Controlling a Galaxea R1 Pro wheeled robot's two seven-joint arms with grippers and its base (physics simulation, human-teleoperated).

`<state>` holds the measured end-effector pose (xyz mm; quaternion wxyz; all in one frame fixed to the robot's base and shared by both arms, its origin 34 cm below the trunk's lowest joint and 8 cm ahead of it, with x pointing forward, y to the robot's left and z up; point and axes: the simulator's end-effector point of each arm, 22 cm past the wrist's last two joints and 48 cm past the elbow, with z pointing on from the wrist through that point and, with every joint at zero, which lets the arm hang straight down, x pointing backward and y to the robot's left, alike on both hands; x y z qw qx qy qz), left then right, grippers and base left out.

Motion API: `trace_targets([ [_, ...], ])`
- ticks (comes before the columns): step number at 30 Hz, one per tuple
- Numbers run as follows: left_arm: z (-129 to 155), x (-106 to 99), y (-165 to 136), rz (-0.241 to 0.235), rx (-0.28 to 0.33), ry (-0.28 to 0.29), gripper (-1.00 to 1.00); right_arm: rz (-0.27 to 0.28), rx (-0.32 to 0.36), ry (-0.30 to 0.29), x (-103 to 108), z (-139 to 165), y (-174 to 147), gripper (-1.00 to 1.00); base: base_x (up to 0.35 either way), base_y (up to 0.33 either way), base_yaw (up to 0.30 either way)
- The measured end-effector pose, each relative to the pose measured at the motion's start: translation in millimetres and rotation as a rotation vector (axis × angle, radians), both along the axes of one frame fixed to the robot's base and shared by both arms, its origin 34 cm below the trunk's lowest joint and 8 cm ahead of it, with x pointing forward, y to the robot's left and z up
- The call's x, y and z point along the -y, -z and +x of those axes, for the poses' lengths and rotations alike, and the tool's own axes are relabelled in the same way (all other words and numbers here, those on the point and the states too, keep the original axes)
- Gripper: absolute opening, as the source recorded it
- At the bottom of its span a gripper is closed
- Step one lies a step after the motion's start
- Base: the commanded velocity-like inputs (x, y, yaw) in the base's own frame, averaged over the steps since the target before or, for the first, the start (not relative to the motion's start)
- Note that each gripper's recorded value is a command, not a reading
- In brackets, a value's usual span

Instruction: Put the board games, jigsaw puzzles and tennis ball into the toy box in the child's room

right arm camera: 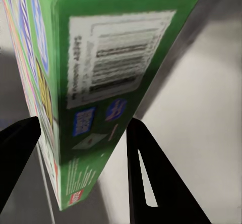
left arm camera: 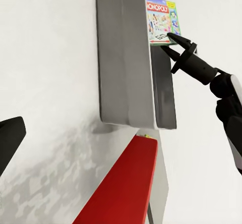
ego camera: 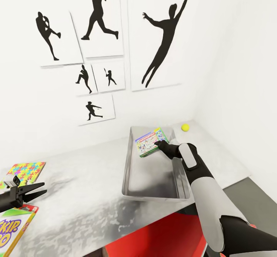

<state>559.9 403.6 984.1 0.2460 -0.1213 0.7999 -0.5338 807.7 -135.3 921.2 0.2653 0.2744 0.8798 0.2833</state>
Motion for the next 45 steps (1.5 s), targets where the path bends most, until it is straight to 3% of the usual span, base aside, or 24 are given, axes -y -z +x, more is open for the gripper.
trace_targets([
  [28,0,1,1,0.000,-0.002,0.003,1.00,-0.012,0.031,0.037,6,10,-5,-1.00,0.000,0.000,0.000],
  [29,0,1,1,0.000,-0.002,0.003,1.00,-0.011,0.031,0.037,6,10,-5,1.00,0.000,0.000,0.000],
  [45,0,1,1,0.000,-0.002,0.003,1.00,-0.015,0.043,0.053,8,13,-7,1.00,0.000,0.000,0.000],
])
